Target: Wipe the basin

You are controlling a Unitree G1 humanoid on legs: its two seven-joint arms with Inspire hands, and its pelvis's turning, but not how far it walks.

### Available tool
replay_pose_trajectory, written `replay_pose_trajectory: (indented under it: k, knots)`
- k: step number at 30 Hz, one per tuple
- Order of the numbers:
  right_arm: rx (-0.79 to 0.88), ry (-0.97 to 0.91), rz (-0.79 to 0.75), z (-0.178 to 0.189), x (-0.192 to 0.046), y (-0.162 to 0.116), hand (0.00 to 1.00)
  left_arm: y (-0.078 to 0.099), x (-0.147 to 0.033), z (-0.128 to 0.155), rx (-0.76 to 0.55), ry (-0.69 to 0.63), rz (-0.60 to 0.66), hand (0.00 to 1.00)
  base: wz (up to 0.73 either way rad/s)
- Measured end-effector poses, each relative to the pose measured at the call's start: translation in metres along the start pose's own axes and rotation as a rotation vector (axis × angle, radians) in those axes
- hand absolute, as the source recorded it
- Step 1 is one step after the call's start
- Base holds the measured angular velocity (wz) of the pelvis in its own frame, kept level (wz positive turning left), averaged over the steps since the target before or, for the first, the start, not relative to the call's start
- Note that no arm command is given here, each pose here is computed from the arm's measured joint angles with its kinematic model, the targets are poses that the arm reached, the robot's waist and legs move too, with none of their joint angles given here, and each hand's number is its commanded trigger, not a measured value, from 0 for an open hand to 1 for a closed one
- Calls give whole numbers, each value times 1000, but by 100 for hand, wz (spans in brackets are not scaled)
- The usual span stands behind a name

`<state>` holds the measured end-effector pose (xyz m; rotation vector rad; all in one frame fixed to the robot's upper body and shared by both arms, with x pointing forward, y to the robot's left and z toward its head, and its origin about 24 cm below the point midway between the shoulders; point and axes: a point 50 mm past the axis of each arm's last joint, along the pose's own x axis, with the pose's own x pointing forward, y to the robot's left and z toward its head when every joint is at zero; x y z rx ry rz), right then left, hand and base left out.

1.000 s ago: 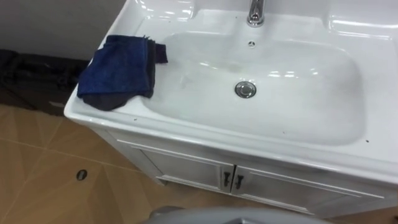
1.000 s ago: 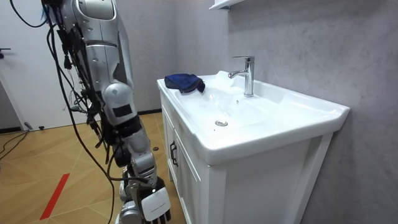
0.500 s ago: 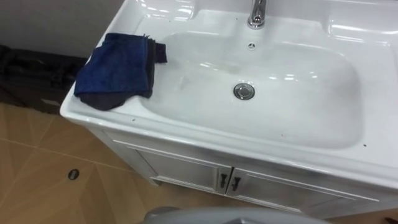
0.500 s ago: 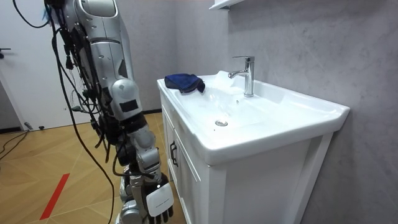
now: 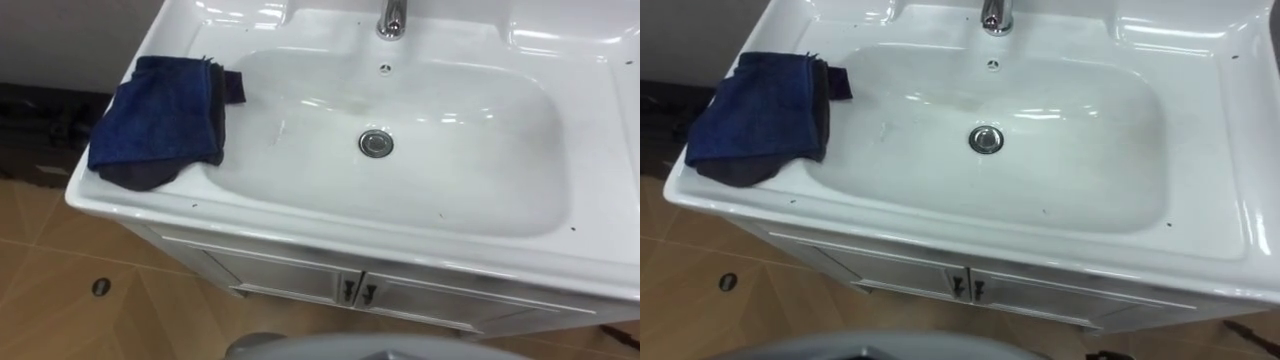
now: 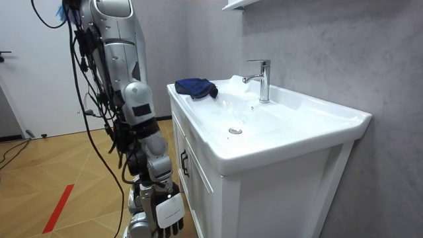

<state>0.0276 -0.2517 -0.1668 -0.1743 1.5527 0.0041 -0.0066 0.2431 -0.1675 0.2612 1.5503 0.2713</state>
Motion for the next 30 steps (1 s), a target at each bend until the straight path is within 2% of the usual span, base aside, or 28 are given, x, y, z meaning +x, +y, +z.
replay_pose_trajectory:
  k: [7,30]
  knots:
    - [-13,14,2,1,0,1,0,-3,0,-1,25,16,-26,0,0]
    - [-68,16,-3,3,0,1,0,-11,-1,4,221,31,-108,0,0]
